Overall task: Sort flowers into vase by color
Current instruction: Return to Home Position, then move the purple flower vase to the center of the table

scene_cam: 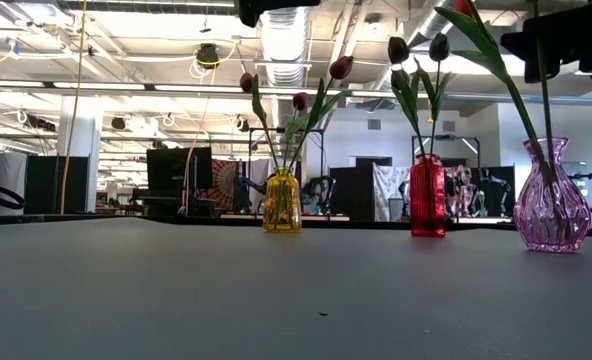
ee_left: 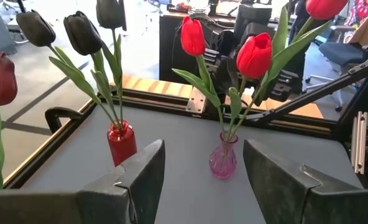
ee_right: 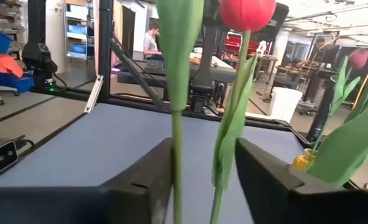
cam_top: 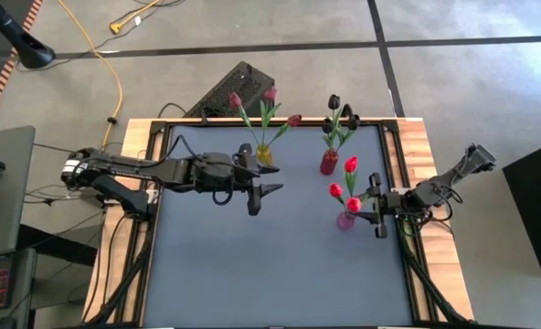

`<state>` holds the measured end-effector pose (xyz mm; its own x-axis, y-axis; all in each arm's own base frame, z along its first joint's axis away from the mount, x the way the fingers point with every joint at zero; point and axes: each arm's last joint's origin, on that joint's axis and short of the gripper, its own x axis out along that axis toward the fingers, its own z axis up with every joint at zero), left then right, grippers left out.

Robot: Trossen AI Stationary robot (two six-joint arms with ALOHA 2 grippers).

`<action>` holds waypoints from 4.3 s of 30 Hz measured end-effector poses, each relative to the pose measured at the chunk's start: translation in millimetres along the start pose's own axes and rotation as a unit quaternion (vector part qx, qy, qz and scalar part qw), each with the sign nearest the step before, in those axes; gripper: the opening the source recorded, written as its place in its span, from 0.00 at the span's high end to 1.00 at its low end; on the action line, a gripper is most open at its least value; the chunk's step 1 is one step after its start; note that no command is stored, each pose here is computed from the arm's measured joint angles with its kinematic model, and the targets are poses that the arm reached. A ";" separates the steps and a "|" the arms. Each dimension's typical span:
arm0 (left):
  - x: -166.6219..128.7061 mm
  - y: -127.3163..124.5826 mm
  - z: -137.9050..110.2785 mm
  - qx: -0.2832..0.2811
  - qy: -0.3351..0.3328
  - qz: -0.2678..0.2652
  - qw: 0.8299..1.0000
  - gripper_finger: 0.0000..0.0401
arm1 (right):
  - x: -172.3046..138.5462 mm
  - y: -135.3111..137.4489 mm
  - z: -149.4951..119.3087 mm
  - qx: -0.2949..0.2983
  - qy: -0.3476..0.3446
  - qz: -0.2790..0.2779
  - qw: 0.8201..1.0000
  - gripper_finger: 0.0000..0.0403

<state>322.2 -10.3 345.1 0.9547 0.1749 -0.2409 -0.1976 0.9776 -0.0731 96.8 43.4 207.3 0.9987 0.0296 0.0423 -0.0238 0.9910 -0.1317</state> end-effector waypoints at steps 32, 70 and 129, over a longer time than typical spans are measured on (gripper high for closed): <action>-2.1 -7.5 -2.5 0.051 0.011 -0.033 0.998 0.49 | -36.4 -33.0 70.5 0.137 0.152 -0.014 0.979 0.34; -177.4 67.7 -128.1 -0.013 -0.178 -0.010 0.984 0.90 | -35.5 -45.9 49.4 0.161 0.111 -0.140 0.971 0.96; -171.0 68.1 -161.2 0.009 -0.149 -0.047 0.988 1.00 | -6.9 -32.1 17.0 0.151 0.069 -0.044 0.985 0.95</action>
<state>109.6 7.4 225.3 0.9923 0.1076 0.0612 -0.1037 0.9925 -0.0643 89.9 13.6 228.1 0.9936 -0.0563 -0.0975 0.0721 0.9833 0.1672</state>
